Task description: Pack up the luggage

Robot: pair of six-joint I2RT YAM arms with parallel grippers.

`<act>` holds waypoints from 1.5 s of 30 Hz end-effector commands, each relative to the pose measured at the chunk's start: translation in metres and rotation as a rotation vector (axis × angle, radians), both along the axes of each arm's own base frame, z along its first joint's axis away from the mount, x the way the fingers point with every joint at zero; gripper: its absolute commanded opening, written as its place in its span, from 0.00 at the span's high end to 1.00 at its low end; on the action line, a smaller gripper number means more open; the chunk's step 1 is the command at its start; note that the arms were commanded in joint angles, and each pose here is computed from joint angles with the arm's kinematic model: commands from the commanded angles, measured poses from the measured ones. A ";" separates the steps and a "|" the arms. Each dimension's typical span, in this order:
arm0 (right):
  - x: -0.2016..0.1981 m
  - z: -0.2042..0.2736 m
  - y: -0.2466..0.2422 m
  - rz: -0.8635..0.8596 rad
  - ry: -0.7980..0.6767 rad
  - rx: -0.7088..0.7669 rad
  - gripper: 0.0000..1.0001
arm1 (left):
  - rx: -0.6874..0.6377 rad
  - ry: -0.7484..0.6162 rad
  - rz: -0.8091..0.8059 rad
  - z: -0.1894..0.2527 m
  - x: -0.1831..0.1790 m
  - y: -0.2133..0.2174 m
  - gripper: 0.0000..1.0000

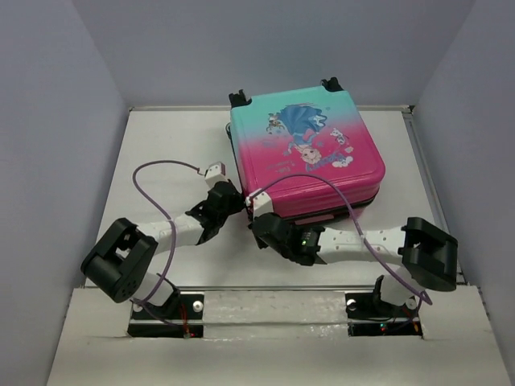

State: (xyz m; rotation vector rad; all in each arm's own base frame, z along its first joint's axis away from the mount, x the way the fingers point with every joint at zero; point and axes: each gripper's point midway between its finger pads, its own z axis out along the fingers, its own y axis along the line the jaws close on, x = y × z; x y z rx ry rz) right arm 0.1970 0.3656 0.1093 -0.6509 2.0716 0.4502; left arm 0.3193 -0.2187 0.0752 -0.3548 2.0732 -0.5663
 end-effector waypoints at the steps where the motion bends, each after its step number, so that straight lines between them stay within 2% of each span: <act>1: -0.035 0.046 0.069 0.168 -0.020 0.308 0.93 | -0.243 -0.269 -0.019 0.123 0.049 -0.029 0.76; 2: -0.038 0.062 0.060 0.164 -0.023 0.360 0.93 | -0.245 -0.279 0.043 0.129 0.066 0.000 0.63; 3: -0.041 0.064 0.052 0.160 -0.021 0.385 0.93 | -0.245 -0.264 0.087 0.131 0.072 0.019 0.58; 4: -0.046 0.048 0.034 0.154 0.000 0.364 0.93 | -0.292 -0.258 0.122 0.139 0.080 0.033 0.47; 5: -0.053 0.065 0.023 0.168 -0.002 0.406 0.93 | -0.309 -0.274 0.208 0.145 0.095 0.070 0.40; 7: -0.058 0.061 0.004 0.168 0.017 0.410 0.93 | -0.380 -0.289 0.225 0.166 0.111 0.086 0.27; 9: -0.065 0.072 -0.010 0.183 0.024 0.427 0.93 | -0.397 -0.298 0.221 0.177 0.131 0.095 0.20; 10: -0.068 0.072 -0.013 0.186 0.032 0.430 0.93 | -0.417 -0.346 0.156 0.209 0.142 0.085 0.13; 11: -0.070 0.069 -0.017 0.186 0.039 0.422 0.93 | -0.425 -0.362 0.128 0.222 0.150 0.081 0.11; 12: -0.071 0.068 -0.020 0.186 0.047 0.417 0.93 | -0.410 -0.311 0.110 0.208 0.165 0.075 0.09; 13: -0.072 0.070 -0.022 0.184 0.047 0.425 0.93 | -0.421 -0.359 0.063 0.243 0.180 0.070 0.07; 14: -0.072 0.070 -0.022 0.184 0.051 0.425 0.93 | -0.404 -0.358 0.040 0.247 0.191 0.067 0.06; 15: -0.072 0.068 -0.022 0.184 0.055 0.421 0.93 | -0.381 -0.274 0.035 0.217 0.209 0.063 0.06; 16: -0.072 0.064 -0.021 0.182 0.062 0.413 0.93 | -0.385 -0.318 0.002 0.245 0.223 0.057 0.05; 17: -0.072 0.062 -0.020 0.179 0.066 0.407 0.93 | -0.379 -0.300 -0.039 0.246 0.231 0.050 0.01; 18: -0.072 0.058 -0.020 0.173 0.072 0.400 0.93 | -0.339 -0.194 -0.056 0.204 0.246 0.044 0.01; 19: -0.072 0.054 -0.020 0.167 0.083 0.396 0.93 | -0.346 -0.215 -0.107 0.221 0.254 0.035 0.01; 22: -0.068 0.046 -0.027 0.127 0.093 0.390 0.93 | -0.346 -0.146 -0.141 0.195 0.267 0.027 0.01; 24: -0.069 0.042 -0.030 0.123 0.104 0.385 0.93 | -0.357 -0.141 -0.167 0.194 0.269 0.022 0.01; 25: -0.070 0.041 -0.032 0.120 0.110 0.383 0.93 | -0.345 -0.105 -0.165 0.182 0.271 0.022 0.01; 29: -0.071 0.037 -0.037 0.108 0.121 0.376 0.93 | -0.254 -0.126 -0.120 0.194 0.279 0.034 0.01; 33: -0.067 0.035 -0.042 0.083 0.122 0.372 0.93 | -0.174 -0.074 -0.097 0.178 0.274 0.038 0.01; 36: -0.066 0.035 -0.042 0.081 0.118 0.368 0.93 | -0.227 -0.065 -0.116 0.175 0.275 0.028 0.01; 41: -0.065 0.030 -0.045 0.053 0.131 0.362 0.93 | -0.329 -0.070 -0.179 0.182 0.278 0.005 0.09; 45: -0.061 0.027 -0.053 0.025 0.126 0.355 0.93 | -0.330 -0.064 -0.170 0.182 0.275 -0.002 0.16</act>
